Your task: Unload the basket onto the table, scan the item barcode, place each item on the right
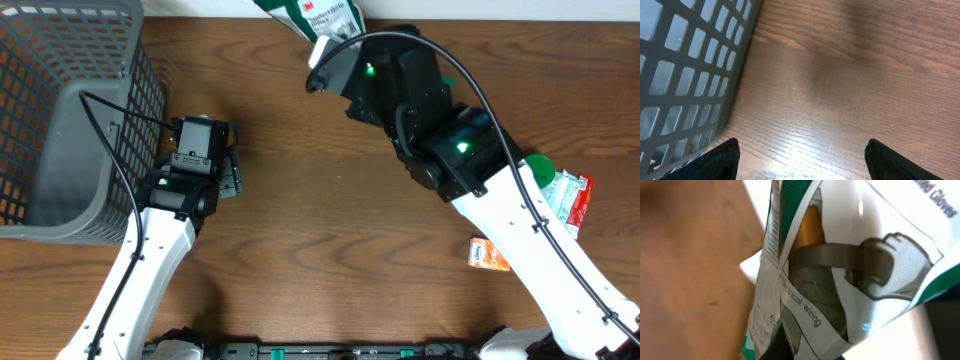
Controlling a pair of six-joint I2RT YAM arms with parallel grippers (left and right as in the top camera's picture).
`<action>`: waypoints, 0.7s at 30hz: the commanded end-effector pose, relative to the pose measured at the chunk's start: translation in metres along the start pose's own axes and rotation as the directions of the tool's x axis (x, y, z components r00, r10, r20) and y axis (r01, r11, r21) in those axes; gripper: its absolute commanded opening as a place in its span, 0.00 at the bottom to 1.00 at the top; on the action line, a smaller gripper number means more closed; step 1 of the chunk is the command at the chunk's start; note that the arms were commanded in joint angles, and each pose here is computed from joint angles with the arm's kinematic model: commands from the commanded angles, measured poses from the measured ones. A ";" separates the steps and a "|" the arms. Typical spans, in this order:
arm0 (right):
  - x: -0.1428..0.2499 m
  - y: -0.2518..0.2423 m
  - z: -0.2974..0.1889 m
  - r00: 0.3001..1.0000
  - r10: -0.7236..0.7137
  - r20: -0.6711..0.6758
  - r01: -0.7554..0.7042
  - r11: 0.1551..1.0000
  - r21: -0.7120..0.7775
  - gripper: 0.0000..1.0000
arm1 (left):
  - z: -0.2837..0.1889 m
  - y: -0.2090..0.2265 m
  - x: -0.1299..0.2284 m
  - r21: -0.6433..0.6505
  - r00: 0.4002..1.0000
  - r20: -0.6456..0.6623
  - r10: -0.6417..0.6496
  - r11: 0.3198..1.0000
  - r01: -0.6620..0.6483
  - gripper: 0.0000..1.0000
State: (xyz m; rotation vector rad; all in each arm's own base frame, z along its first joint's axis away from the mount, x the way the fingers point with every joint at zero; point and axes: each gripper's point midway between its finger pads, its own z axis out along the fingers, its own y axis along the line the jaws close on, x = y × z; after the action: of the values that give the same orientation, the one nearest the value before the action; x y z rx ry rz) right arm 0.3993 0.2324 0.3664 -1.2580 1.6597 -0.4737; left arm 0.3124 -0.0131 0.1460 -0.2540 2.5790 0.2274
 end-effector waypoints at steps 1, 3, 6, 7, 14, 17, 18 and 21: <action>-0.014 -0.017 0.010 0.965 -0.264 0.009 0.262 0.961 0.086 0.01 | -0.001 0.003 -0.003 -0.014 1.000 0.011 -0.005 1.000 0.006 0.81; -0.024 -0.029 0.021 0.947 -0.321 0.000 0.316 0.935 0.160 0.01 | -0.001 0.003 -0.003 -0.014 1.000 0.011 -0.005 1.000 0.006 0.81; -0.033 -0.045 0.043 0.927 -0.372 -0.056 0.372 0.889 0.266 0.01 | -0.001 0.003 -0.003 -0.014 1.000 0.011 -0.005 1.000 0.006 0.81; -0.034 -0.047 0.051 0.917 -0.390 -0.080 0.396 0.873 0.285 0.01 | -0.001 0.003 -0.003 -0.014 1.000 0.011 -0.005 1.000 0.006 0.81; -0.020 -0.030 0.126 0.882 -0.438 -0.172 0.470 0.830 0.300 0.01 | -0.001 0.003 -0.003 -0.014 1.000 0.012 -0.005 1.000 0.006 0.81; -0.010 -0.024 0.156 0.888 -0.421 -0.185 0.459 0.830 0.317 0.01 | -0.001 0.003 -0.003 -0.014 1.000 0.011 -0.005 1.000 0.006 0.81; -0.008 -0.022 0.166 0.892 -0.413 -0.185 0.452 0.829 0.330 0.01 | -0.001 0.003 -0.003 -0.014 1.000 0.011 -0.005 1.000 0.006 0.81; -0.002 -0.014 0.195 0.899 -0.408 -0.161 0.439 0.822 0.362 0.01 | -0.001 0.003 -0.003 -0.014 1.000 0.011 -0.005 1.000 0.006 0.82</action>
State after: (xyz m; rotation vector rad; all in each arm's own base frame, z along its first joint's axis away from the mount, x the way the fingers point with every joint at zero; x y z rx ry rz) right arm 0.5594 0.2821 0.2979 -1.3105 1.2566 -1.0550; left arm 0.3123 -0.0130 0.1460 -0.2541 2.5792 0.2281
